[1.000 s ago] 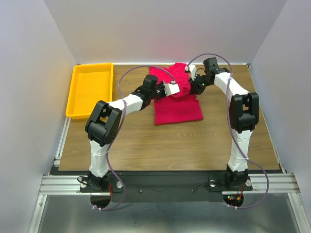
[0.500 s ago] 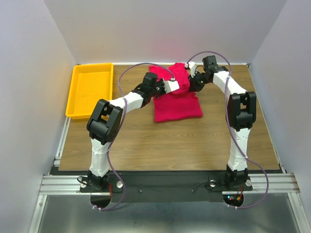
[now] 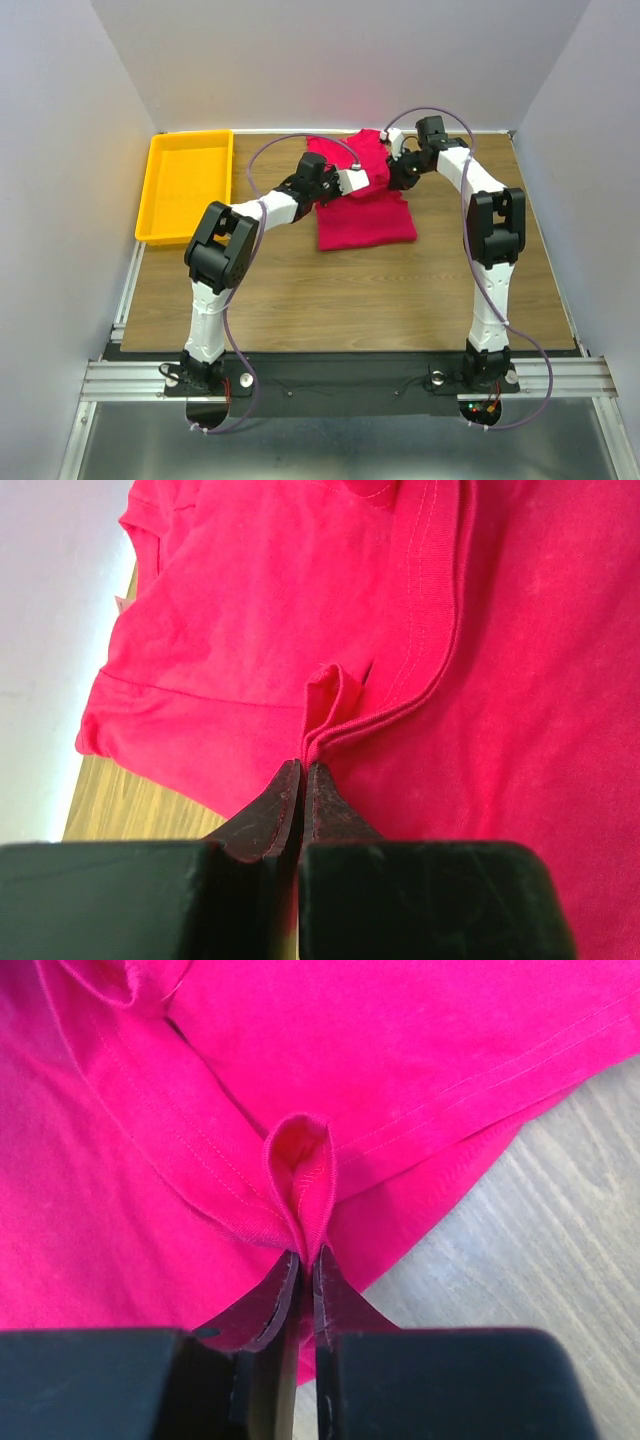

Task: Fold and stack the t-shirts
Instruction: Fold the tshirt

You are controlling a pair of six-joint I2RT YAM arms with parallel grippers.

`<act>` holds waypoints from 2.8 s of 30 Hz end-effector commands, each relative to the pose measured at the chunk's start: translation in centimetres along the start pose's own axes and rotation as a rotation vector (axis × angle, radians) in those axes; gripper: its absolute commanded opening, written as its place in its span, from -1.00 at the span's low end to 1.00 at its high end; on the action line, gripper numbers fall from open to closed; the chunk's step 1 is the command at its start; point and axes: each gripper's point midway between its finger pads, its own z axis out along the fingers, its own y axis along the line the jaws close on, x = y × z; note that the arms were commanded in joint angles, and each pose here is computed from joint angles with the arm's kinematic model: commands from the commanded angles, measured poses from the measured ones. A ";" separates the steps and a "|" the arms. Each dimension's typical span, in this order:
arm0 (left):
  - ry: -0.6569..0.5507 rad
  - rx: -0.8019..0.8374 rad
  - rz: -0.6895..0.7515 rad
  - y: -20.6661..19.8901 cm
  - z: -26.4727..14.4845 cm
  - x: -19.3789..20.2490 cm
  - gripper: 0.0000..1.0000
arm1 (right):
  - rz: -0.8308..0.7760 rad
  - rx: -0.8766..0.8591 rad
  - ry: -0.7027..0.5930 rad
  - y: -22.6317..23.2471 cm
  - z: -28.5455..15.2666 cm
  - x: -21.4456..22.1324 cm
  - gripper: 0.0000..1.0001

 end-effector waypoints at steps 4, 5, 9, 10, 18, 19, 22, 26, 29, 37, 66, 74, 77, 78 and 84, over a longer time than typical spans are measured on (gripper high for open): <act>-0.082 -0.171 -0.055 5.4 -1.1 -4.2 -0.08 | 0.069 0.137 -0.118 -3.0 -1.4 -4.5 -0.27; -0.097 -0.197 -0.059 6.4 -1.4 -5.1 0.17 | 0.093 0.189 -0.120 -3.8 -1.7 -4.7 -0.13; -0.119 -0.291 -0.076 9.2 -2.8 -7.0 0.47 | 0.182 0.327 -0.161 -5.8 -3.5 -6.2 0.12; -0.114 -0.325 -0.081 10.0 -3.2 -7.1 0.48 | 0.185 0.349 -0.167 -6.0 -4.0 -6.4 0.12; -0.140 -0.452 -0.238 12.8 -8.4 -9.6 0.54 | 0.156 0.279 -0.237 -3.1 -6.2 -7.6 0.00; -0.144 -0.438 -0.279 12.6 -8.9 -9.6 0.54 | 0.139 0.229 -0.239 -2.0 -6.0 -7.3 -0.01; -0.138 -0.321 -0.474 10.0 -9.7 -9.4 0.54 | 0.092 0.030 -0.261 2.3 -5.4 -6.4 -0.10; -0.089 -0.119 -0.672 3.9 -10.7 -8.2 0.46 | -0.013 -0.155 -0.257 7.6 -6.4 -4.2 -0.05; -0.120 -0.005 -0.769 0.0 -12.7 -8.7 0.43 | -0.147 -0.160 -0.229 10.2 -8.2 -1.4 0.15; -0.065 0.127 -0.942 -10.0 -14.4 -6.3 0.39 | -0.233 -0.181 -0.175 13.0 -8.9 3.4 0.07; 0.128 0.140 -1.220 -14.5 -7.6 0.0 0.19 | 0.195 -0.180 0.060 9.8 -1.7 9.3 -0.48; 0.139 0.105 -1.201 -13.5 -8.1 0.7 0.19 | 0.146 -0.167 -0.021 9.8 -4.0 5.9 -0.24; 0.004 0.069 -1.121 -10.3 -10.0 -2.7 0.22 | 0.075 -0.146 -0.109 10.1 -6.9 2.2 -0.09; -0.066 0.042 -1.090 -8.5 -11.5 -4.7 0.23 | 0.052 -0.138 -0.130 10.1 -7.7 1.3 -0.05; -0.160 -0.140 -0.978 -3.5 -16.9 -7.1 0.52 | 0.002 0.006 -0.178 8.1 -12.0 -0.5 0.12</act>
